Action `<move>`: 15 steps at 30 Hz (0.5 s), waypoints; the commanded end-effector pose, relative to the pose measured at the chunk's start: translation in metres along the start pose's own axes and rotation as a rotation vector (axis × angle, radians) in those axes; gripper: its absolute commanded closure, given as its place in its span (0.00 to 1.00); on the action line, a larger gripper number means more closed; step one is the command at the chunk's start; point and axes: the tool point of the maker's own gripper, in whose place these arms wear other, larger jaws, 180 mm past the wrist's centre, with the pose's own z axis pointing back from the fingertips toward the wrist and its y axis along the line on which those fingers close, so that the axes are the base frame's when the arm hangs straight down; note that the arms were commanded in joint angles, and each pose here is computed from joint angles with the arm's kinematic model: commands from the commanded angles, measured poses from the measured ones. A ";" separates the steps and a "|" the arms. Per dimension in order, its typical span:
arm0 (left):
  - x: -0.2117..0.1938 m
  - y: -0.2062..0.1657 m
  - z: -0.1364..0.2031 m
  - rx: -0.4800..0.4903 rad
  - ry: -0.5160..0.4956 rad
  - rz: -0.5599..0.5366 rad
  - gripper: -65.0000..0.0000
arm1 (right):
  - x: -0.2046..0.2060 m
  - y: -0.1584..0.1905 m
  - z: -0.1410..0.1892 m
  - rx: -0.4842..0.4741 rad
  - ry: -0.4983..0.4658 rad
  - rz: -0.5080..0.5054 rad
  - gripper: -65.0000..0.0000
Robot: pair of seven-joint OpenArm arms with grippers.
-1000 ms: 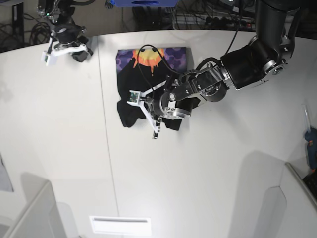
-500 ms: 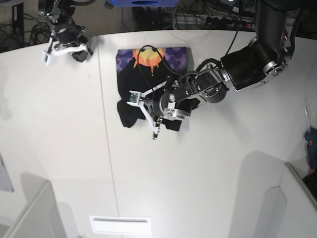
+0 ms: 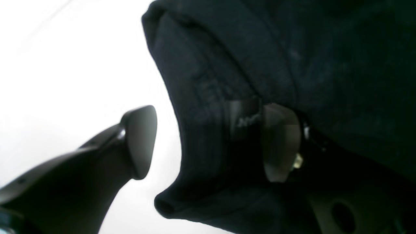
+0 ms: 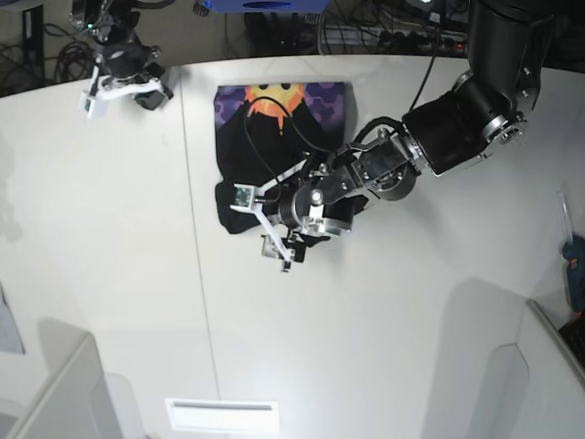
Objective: Fold the T-shirt properly
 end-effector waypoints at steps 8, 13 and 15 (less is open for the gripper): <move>0.000 0.053 0.025 0.121 -0.020 0.082 0.25 | 0.009 0.002 0.003 0.009 -0.028 0.016 1.00; 0.017 0.068 0.044 0.182 -0.083 0.081 0.26 | 0.009 0.002 0.003 0.011 -0.027 0.020 1.00; 0.020 0.076 0.054 0.216 -0.105 0.103 0.26 | 0.008 0.002 0.003 0.011 -0.026 0.022 1.00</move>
